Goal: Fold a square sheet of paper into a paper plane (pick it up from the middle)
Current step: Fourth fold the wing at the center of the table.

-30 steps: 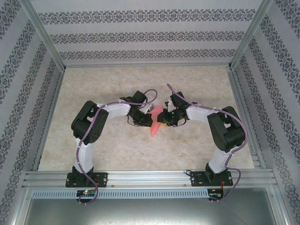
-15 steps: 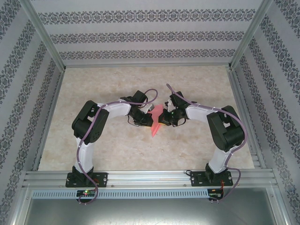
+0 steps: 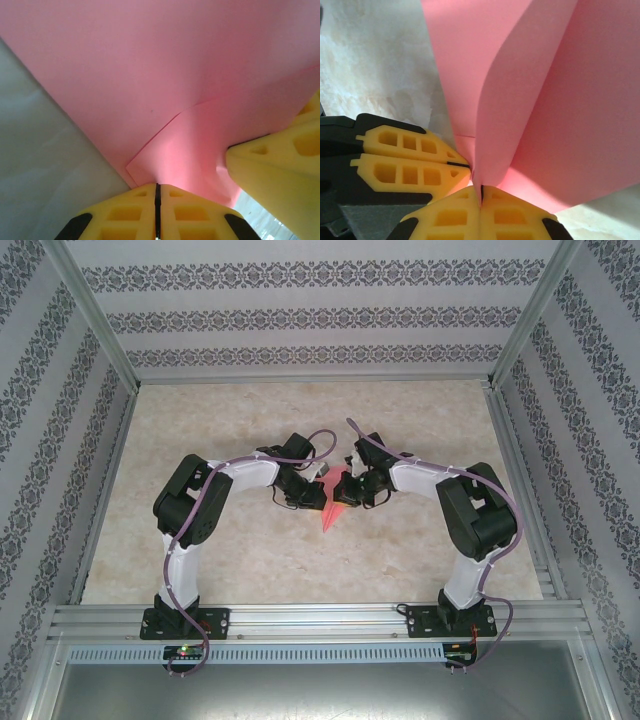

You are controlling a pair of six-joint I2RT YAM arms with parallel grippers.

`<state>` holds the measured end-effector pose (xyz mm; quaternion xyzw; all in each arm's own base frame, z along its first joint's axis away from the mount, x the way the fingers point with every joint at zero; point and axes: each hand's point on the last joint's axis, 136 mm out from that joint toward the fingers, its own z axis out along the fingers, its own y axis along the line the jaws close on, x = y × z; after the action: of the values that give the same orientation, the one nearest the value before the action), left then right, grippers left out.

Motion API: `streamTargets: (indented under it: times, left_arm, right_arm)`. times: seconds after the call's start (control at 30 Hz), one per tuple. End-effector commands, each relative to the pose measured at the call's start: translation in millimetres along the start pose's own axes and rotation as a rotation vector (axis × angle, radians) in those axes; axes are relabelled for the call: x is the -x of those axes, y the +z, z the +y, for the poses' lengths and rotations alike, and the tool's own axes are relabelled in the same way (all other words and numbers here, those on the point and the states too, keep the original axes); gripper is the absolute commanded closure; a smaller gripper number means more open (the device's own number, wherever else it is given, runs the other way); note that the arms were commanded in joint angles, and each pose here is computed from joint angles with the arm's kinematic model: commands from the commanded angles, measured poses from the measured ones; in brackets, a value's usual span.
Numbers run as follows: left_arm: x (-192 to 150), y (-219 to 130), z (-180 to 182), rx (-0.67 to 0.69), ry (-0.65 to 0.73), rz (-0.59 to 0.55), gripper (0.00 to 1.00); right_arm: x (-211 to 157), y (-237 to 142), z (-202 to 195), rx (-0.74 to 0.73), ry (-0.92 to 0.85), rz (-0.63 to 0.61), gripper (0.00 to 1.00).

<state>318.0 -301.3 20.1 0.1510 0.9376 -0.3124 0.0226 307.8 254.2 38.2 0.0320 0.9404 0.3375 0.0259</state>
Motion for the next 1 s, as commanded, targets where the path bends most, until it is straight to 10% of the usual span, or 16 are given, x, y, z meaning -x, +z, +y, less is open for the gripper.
streamTargets:
  times: [0.0, 0.97]
  left_arm:
    - [-6, 13, 18, 0.032, -0.004, 0.025, 0.89]
    - [13, -21, 8, -0.006, -0.022, -0.074, 0.89]
  right_arm:
    - [-1, 7, 8, 0.023, -0.010, 0.023, 0.96]
    - [0, 26, 4, 0.052, 0.008, 0.058, 0.93]
